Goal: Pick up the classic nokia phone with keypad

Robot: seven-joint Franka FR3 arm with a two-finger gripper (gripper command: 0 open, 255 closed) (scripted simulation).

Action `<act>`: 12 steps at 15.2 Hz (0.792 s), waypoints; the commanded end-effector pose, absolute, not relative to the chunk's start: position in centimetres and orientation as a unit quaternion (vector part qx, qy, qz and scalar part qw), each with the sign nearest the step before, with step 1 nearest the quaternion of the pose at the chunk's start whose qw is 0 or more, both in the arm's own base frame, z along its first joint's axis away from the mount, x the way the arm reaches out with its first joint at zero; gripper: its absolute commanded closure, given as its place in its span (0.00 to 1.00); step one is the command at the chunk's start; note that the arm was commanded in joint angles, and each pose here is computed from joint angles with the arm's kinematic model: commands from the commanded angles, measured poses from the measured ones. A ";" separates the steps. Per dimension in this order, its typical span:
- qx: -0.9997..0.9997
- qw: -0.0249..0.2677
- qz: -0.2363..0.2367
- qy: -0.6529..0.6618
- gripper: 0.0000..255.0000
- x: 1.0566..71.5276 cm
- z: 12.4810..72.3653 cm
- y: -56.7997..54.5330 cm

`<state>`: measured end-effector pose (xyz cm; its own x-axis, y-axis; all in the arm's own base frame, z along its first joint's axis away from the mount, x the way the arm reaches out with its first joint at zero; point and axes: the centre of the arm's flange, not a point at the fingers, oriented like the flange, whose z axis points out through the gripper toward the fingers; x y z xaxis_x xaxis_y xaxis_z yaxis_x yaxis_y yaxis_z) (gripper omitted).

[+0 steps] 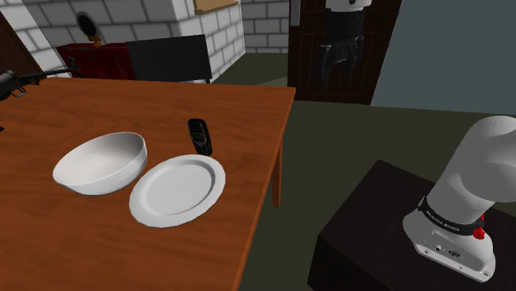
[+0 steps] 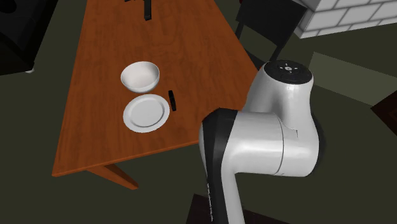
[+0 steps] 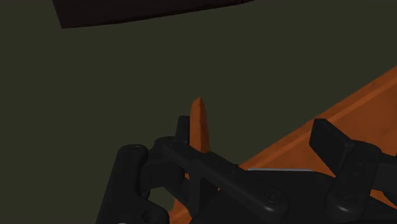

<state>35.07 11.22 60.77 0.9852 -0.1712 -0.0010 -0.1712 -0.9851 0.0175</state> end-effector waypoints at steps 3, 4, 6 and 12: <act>0.995 0.008 0.007 -0.098 0.00 37.0 60.2 15.9; 0.995 0.008 0.009 -0.101 0.00 37.6 60.1 17.1; 0.994 0.008 0.013 -0.106 0.00 38.6 59.9 19.4; 0.992 0.008 0.025 -0.123 0.00 42.0 59.4 26.4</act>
<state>41.68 25.19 59.55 0.9706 -0.2361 0.0473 -0.2369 -0.9715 0.0122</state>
